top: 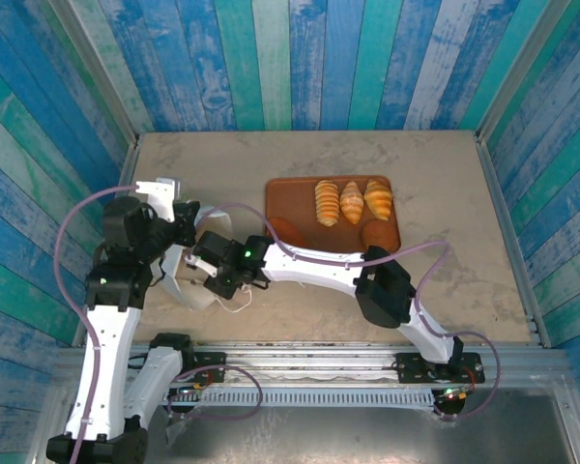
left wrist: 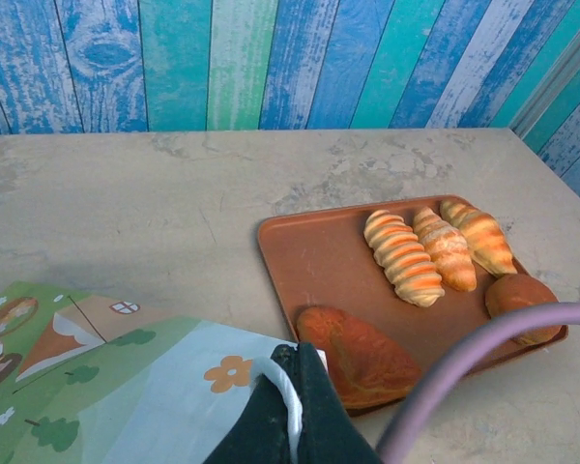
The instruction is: Take the fake bread out of the paper bag
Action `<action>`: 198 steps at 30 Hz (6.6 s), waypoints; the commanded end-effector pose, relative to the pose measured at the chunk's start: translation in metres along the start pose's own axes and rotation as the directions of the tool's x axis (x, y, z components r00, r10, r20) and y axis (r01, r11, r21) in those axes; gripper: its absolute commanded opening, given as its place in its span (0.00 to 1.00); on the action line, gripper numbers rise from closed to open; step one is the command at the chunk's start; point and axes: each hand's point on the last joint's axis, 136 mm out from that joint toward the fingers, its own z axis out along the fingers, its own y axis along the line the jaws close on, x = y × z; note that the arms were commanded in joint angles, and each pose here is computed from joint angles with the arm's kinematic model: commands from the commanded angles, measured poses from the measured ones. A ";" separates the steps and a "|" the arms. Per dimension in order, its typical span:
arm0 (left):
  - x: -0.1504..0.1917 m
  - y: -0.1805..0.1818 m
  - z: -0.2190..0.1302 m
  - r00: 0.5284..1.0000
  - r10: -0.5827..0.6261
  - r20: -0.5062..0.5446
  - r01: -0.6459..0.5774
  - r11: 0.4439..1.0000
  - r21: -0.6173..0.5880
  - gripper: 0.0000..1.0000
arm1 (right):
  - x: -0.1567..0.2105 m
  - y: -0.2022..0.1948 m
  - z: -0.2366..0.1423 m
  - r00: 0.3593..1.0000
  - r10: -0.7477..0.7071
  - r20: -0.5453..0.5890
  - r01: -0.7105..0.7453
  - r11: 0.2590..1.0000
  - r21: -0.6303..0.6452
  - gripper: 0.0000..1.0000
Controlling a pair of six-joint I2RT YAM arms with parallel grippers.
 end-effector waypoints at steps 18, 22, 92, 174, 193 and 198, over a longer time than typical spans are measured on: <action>0.000 0.021 0.019 0.994 -0.084 0.071 0.089 0.993 -0.074 0.00 | -0.011 -0.029 -0.055 0.993 0.106 0.042 -0.105 0.994 -0.029 0.37; -0.001 0.021 0.028 0.988 -0.118 0.101 0.123 0.991 -0.043 0.00 | 0.018 -0.049 -0.075 0.983 0.182 0.010 -0.181 0.983 -0.042 0.37; -0.007 -0.001 0.029 0.986 -0.127 0.111 0.117 0.989 0.089 0.00 | 0.039 -0.099 -0.057 0.993 -0.088 -0.072 0.108 0.929 0.355 0.39; -0.031 0.006 0.039 0.969 -0.230 0.090 0.224 0.972 0.067 0.00 | 0.152 -0.104 -0.232 0.986 -0.129 -0.107 0.144 0.979 0.142 0.38; -0.032 0.012 0.040 0.973 -0.216 0.085 0.215 0.976 0.030 0.00 | 0.243 -0.165 -0.243 0.920 0.179 -0.349 -0.091 0.963 0.254 0.40; -0.032 0.013 0.040 0.974 -0.209 0.089 0.208 0.978 0.024 0.00 | 0.241 -0.173 -0.235 0.908 0.177 -0.381 -0.077 0.962 0.263 0.40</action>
